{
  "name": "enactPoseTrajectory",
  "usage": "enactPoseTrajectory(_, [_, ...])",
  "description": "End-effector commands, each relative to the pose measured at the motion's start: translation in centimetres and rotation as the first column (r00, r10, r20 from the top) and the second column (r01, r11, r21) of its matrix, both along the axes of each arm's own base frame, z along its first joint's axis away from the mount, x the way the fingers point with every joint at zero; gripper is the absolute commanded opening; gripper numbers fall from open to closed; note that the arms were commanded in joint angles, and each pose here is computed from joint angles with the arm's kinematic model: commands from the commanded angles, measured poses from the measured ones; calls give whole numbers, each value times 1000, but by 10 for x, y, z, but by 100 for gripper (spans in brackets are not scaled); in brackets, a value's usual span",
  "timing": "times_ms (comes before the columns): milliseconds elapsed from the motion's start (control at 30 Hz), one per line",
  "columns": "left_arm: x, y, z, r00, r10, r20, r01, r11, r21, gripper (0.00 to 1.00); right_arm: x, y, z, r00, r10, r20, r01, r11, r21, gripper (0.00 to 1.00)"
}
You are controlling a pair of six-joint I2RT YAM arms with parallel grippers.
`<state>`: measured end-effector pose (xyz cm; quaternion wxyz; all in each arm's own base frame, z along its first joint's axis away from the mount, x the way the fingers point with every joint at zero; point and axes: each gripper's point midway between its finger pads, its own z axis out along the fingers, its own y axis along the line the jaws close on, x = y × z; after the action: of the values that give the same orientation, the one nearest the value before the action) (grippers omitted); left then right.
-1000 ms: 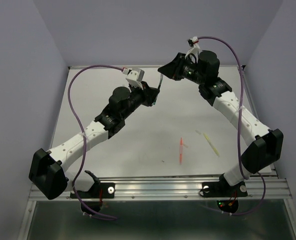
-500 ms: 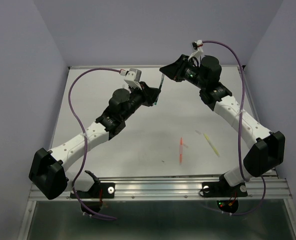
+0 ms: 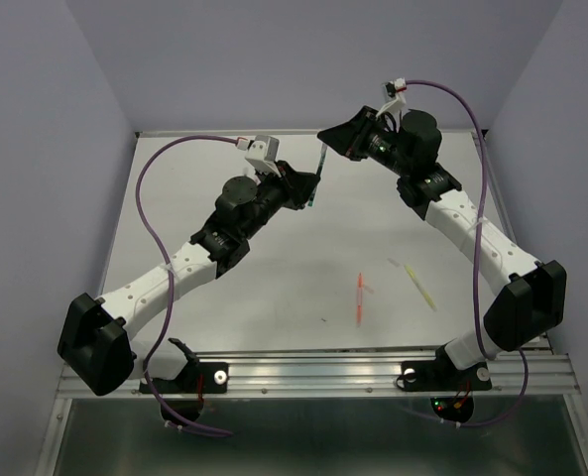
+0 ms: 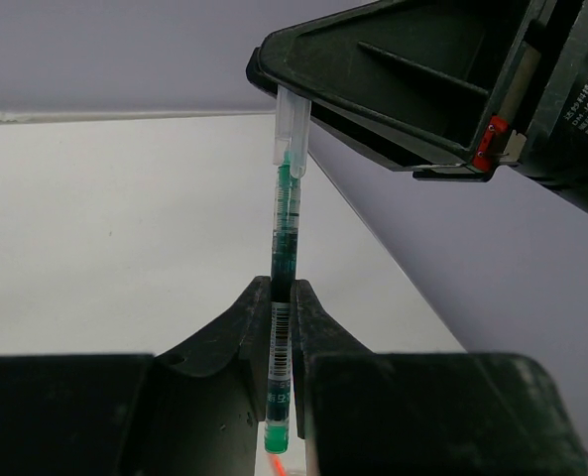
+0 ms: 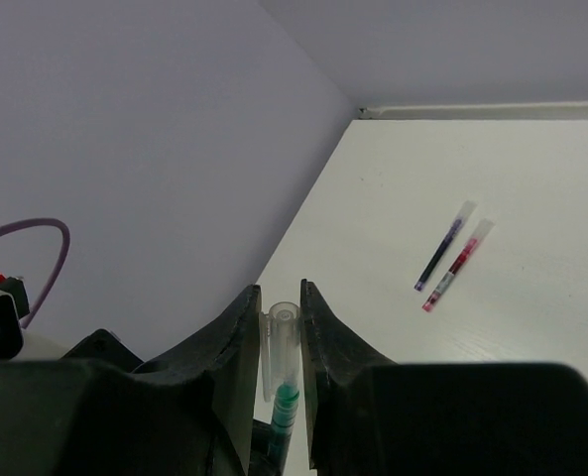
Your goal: Insert the pens into the pen caps
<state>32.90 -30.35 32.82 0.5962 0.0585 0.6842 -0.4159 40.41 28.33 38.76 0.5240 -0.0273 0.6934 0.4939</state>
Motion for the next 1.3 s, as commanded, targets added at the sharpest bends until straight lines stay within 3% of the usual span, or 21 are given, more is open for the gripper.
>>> enactPoseTrajectory(0, [-1,4,28,997,24,74,-18,997,-80,0,-17,-5,42,996,29,85,-35,997,68,21])
enactPoseTrajectory(133, [6,9,32,993,66,95,-57,994,-95,0,-21,0,27,997,68,38,-70,996,61,20])
enactPoseTrajectory(400, [15,7,39,986,96,136,-81,990,-115,0,-34,10,11,986,165,-29,-163,984,70,4])
enactPoseTrajectory(833, [11,4,51,983,72,169,-49,990,-135,0,-33,3,17,992,123,16,-123,992,41,6])
enactPoseTrajectory(1267, [-3,-1,14,994,-6,110,13,998,-56,0,-10,-9,58,993,-10,121,5,999,46,7])
